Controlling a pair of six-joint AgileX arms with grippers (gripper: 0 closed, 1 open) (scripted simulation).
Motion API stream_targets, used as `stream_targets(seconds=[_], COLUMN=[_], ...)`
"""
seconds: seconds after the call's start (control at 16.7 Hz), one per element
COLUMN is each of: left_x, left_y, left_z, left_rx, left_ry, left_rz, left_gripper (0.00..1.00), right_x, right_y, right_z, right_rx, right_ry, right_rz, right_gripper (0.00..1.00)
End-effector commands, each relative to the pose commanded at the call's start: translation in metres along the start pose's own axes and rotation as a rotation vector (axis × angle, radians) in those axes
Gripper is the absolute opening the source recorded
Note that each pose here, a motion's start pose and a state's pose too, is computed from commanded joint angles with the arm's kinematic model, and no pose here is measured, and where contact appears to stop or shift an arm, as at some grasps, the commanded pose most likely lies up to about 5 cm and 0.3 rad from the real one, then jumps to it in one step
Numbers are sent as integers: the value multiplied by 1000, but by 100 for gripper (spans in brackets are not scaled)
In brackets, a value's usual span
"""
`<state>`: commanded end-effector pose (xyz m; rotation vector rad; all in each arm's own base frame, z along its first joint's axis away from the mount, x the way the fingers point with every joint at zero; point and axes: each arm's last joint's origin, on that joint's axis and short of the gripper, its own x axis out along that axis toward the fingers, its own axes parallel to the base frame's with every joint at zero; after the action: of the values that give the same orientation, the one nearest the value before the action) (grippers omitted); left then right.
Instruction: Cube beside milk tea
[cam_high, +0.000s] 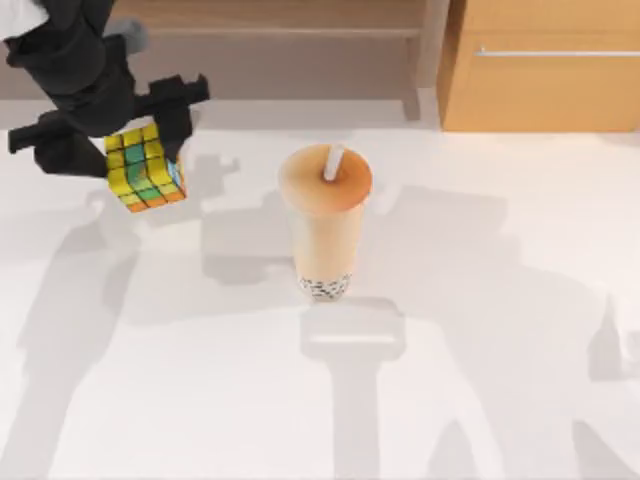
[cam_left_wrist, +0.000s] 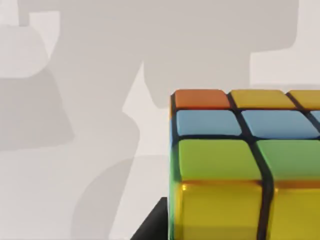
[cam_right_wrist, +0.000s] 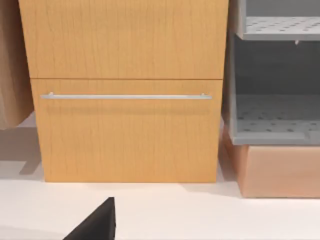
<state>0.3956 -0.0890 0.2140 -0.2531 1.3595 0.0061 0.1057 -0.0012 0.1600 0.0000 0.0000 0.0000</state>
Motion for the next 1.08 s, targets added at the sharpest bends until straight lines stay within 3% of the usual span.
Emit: stream_targets(seconds=[0.18,0.36,0.78,1.08], left_x=[24,32,31,32], left_y=[-19,-31,-31,-24], left_z=[-22,-32,-32,-35], left_rx=[108,183,188,139], left_ry=[154,209,212,277], left_rz=[112,172,177,141], left_gripper=[0,0,0,0], right_x=[0,0,0,0], right_y=[0,0,0,0], right_z=[0,0,0,0], right_rx=[0,0,0,0], right_ry=[0,0,0,0], right_rz=[0,0,0,0], right_gripper=[100,100,100,100])
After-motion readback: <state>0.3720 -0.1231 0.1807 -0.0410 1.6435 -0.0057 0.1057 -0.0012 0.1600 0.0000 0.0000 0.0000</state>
